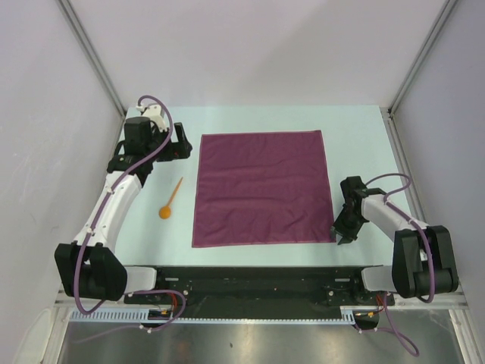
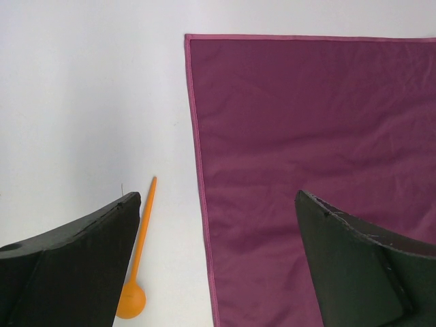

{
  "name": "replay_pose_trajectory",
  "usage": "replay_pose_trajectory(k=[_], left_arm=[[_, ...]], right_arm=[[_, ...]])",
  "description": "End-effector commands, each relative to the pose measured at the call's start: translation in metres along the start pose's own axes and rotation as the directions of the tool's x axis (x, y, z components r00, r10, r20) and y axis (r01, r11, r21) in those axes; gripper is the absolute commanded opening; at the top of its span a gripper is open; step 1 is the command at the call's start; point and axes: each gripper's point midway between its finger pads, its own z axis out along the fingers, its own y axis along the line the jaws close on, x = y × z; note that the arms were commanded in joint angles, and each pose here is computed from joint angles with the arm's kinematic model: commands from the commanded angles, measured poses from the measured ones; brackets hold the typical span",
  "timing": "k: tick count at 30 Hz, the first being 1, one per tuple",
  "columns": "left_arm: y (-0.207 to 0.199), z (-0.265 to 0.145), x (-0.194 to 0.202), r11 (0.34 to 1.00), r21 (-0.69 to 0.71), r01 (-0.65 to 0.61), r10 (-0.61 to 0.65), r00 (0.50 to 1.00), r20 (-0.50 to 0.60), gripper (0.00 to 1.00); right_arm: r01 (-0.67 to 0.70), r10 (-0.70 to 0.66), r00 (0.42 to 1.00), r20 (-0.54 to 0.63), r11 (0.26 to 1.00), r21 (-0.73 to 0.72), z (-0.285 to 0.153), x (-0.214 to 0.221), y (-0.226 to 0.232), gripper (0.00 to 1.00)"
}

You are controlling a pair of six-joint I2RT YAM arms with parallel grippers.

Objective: Fold the napkin, place the utensils inside, and roll it up
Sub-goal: Fold the napkin at the center of the board.

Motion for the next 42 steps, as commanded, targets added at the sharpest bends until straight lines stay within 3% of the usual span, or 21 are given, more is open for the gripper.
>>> replay_pose_trajectory(k=[1, 13, 27, 36, 42], left_arm=[[-0.007, -0.004, -0.019, 1.0, 0.019, 0.013, -0.014, 0.999, 0.046, 1.0], [-0.005, -0.003, -0.017, 1.0, 0.013, 0.011, -0.012, 0.999, 0.041, 1.0], [-0.004, -0.007, -0.02, 1.0, 0.002, 0.006, -0.006, 0.999, 0.051, 1.0], [-0.005, -0.007, -0.021, 1.0, 0.007, 0.005, -0.006, 0.999, 0.053, 1.0], [-0.005, -0.009, -0.022, 1.0, 0.009, 0.006, -0.007, 0.998, 0.059, 1.0]], right_arm=[[-0.029, 0.029, 1.0, 0.002, 1.0, 0.002, 0.002, 0.004, -0.001, 0.33], [-0.041, 0.041, 0.999, -0.009, 0.999, 0.008, 0.021, 0.004, 0.001, 0.29], [-0.077, 0.08, 0.995, 0.065, 0.996, -0.049, 0.016, -0.011, 0.008, 0.0], [-0.096, 0.107, 0.966, 0.236, 0.994, -0.057, -0.034, -0.06, -0.006, 0.0], [-0.129, 0.139, 0.952, 0.272, 0.99, -0.054, -0.052, -0.078, -0.017, 0.0]])
